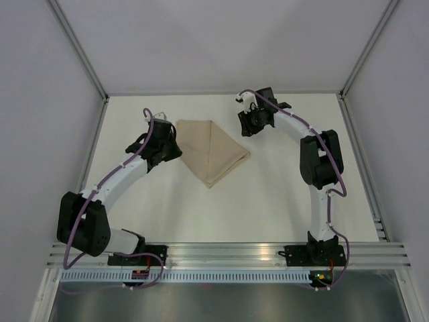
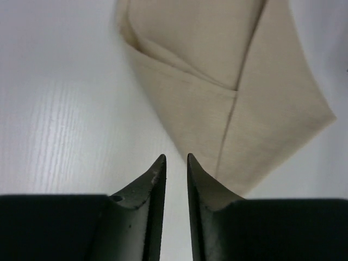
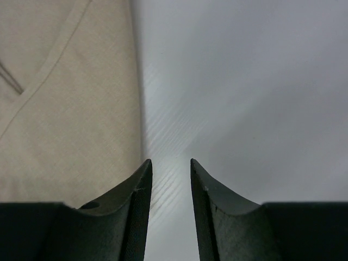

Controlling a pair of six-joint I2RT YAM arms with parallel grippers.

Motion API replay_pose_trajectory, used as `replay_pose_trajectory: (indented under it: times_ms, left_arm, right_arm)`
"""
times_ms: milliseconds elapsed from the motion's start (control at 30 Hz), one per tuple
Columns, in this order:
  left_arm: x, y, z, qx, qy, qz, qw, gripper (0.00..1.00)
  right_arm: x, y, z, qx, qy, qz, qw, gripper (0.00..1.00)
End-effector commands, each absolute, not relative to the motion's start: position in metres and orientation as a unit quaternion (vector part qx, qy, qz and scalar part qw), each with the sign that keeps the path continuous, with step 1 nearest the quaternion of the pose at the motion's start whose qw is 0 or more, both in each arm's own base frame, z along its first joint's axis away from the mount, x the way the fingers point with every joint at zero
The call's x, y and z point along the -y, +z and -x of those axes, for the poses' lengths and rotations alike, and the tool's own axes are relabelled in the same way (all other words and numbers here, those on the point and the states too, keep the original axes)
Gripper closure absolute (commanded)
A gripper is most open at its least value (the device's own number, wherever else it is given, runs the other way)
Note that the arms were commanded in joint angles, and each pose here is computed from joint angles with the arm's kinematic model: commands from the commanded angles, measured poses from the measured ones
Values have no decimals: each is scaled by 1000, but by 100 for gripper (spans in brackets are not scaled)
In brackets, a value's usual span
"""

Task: Fold the napkin, place the utensils inside, and roll it up
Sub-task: Adjust the napkin at the center of the board.

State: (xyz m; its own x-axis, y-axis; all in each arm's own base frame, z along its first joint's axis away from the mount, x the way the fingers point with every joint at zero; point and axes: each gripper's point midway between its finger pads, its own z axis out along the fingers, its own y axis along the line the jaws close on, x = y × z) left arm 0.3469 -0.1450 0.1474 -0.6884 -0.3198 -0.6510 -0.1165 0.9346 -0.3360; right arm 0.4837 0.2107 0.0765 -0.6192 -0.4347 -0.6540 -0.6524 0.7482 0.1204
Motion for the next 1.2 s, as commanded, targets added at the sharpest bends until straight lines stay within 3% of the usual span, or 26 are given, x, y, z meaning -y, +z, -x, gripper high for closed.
replay_pose_trajectory:
  times_ms: [0, 100, 267, 533, 1167]
  left_arm:
    - [131, 128, -362, -900, -134, 184, 371, 76]
    - [120, 97, -363, -909, -114, 205, 344, 87]
    - [113, 63, -373, -918, -99, 224, 313, 98]
    - [111, 20, -387, -930, -75, 236, 273, 98]
    - [142, 10, -427, -957, -76, 138, 242, 98]
  right_arm:
    - [-201, 61, -505, -902, 131, 278, 304, 60]
    - [-199, 38, -509, -911, 118, 276, 284, 63]
    - [-197, 24, -503, -912, 111, 284, 273, 63]
    - [-199, 16, -475, -905, 98, 323, 260, 64]
    - [-202, 11, -388, -894, 114, 379, 211, 66]
